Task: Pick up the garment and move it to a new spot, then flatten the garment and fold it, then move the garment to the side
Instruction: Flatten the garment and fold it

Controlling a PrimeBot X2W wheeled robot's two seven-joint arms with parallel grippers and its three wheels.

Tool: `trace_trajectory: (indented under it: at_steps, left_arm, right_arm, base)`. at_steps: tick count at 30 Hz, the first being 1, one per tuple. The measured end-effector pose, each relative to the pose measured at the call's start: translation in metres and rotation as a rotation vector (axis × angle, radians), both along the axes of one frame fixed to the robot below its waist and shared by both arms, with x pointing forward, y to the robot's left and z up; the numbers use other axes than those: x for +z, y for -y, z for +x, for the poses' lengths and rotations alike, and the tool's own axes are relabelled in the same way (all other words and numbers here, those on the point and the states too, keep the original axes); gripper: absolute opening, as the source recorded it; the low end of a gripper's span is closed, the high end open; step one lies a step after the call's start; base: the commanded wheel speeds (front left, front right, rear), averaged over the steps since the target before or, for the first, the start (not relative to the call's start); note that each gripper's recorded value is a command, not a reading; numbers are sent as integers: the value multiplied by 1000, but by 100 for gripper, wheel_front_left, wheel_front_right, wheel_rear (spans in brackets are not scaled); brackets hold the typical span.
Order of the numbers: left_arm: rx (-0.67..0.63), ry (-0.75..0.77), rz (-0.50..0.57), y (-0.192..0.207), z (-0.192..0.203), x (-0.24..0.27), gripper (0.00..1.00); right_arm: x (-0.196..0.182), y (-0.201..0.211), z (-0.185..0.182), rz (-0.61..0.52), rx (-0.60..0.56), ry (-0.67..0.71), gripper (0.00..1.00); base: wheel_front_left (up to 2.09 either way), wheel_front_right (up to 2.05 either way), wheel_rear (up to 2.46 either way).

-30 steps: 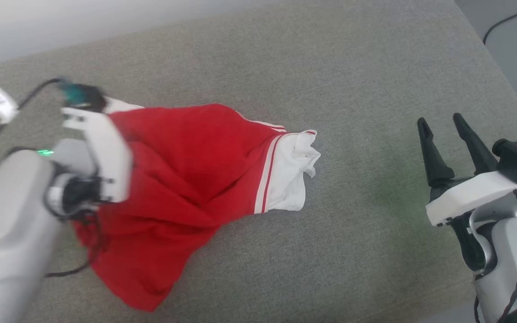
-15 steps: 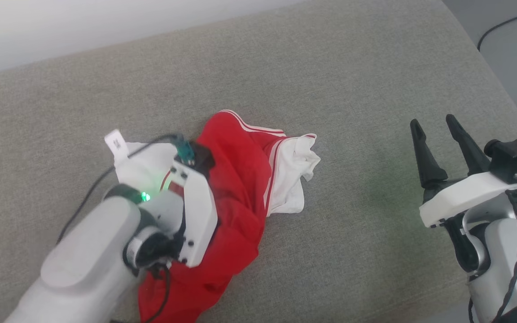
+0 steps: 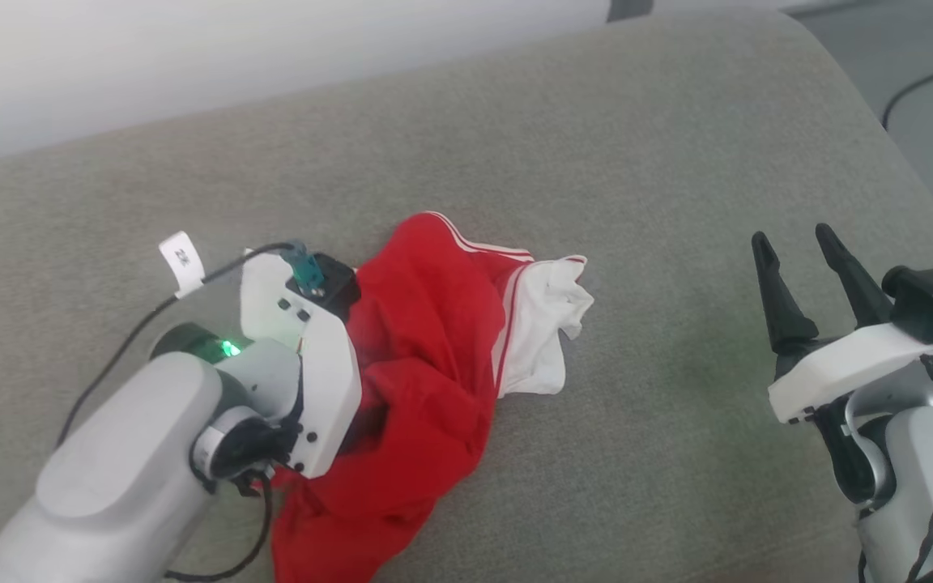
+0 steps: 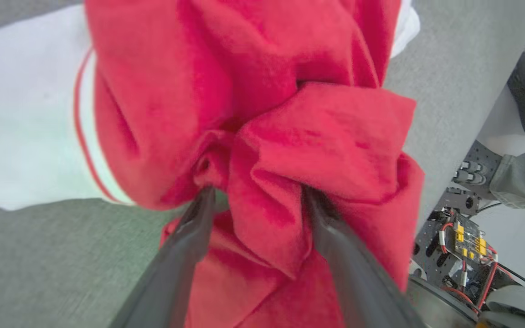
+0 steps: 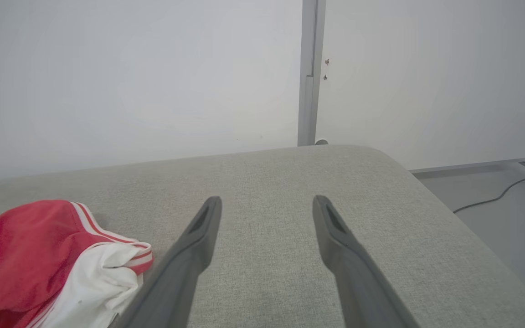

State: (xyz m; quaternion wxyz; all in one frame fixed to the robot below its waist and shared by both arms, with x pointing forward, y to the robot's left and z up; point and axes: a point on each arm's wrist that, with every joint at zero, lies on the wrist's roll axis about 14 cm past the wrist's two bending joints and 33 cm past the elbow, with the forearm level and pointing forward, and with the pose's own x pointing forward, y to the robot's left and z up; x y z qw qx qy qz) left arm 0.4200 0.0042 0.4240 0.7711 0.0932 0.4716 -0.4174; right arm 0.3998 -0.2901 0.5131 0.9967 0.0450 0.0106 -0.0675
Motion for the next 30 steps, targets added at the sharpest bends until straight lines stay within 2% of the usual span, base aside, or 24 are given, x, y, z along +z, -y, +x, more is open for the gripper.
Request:
trace_trajectory:
  at_steps: [11,17,24,30]
  left_arm:
    - [81,78,15,-37,4,44,100]
    - [146,191,-7,-47,36,64,100]
    - [208,264,-5,-54,80,48,100]
    - [273,207,6,-57,103,11,100]
  right_arm:
    - [11,-16,4,8,45,35,100]
    - [12,-23,5,7,60,35,100]
    - [6,-19,7,8,48,19,100]
    - [-4,-10,8,1,20,-7,100]
  base:
    - [0,0,0]
    - [0,0,0]
    - [0,0,0]
    - [0,0,0]
